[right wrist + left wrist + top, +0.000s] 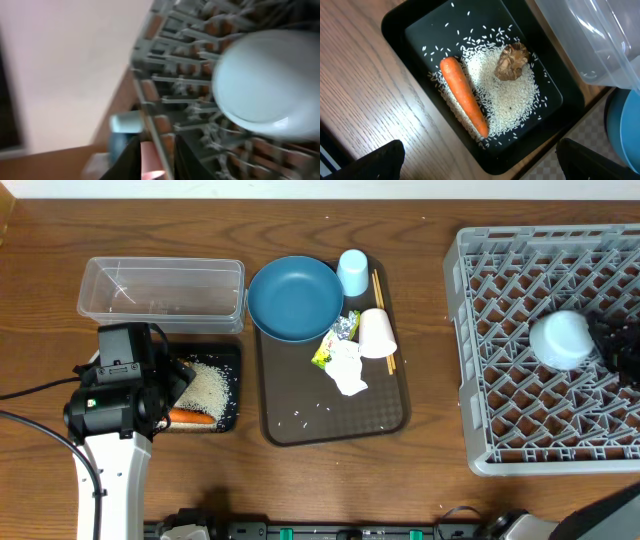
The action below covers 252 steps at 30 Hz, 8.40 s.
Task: Sort waste into correct bins and load items into the dishwasher rack
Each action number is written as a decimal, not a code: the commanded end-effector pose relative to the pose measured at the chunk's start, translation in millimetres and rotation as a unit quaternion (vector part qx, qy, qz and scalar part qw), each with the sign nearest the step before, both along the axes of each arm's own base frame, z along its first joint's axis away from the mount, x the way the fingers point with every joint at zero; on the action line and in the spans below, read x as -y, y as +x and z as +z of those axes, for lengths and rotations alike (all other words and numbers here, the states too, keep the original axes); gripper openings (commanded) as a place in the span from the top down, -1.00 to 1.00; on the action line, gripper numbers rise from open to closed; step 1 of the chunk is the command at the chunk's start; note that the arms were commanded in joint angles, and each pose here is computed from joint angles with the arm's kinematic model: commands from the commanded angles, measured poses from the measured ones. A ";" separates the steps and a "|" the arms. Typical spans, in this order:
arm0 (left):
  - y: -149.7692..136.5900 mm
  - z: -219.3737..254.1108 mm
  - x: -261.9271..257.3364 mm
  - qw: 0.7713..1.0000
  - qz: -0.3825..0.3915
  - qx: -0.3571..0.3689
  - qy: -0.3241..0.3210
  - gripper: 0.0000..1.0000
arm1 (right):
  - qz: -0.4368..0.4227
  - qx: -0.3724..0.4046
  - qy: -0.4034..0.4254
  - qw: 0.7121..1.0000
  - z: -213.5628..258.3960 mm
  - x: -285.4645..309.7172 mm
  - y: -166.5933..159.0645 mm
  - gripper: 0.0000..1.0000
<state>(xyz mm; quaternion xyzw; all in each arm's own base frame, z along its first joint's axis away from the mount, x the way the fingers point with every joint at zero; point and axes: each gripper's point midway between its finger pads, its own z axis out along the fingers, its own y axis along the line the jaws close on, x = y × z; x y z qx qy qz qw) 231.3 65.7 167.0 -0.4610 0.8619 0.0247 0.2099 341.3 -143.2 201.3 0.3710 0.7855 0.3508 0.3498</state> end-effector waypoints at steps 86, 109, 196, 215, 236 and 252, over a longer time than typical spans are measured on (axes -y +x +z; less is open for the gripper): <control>-0.5 0.2 -2.5 1.000 0.000 -0.003 0.005 -0.96 | 0.566 0.147 -0.490 0.647 -174.7 -521.9 14.3 0.42; -0.5 0.2 -2.5 1.000 0.000 -0.003 0.005 -0.96 | 0.566 0.197 -0.479 0.641 -135.7 -563.4 8.5 0.98; -0.5 0.2 -2.5 1.000 0.000 -0.003 0.005 -0.96 | 0.529 0.210 -0.104 0.816 55.3 -456.7 56.2 0.98; -0.5 0.1 -2.5 1.000 0.000 -0.004 0.005 -0.96 | 0.432 0.297 -0.046 0.850 165.6 -278.4 70.3 0.98; -0.6 0.2 -2.6 1.000 0.000 -0.004 0.005 -0.96 | 0.273 0.242 -0.108 0.925 130.1 -93.9 70.8 0.98; -0.5 0.2 -2.5 1.000 0.000 -0.003 0.005 -0.96 | 0.222 0.237 -0.108 0.940 64.4 -13.2 113.3 0.98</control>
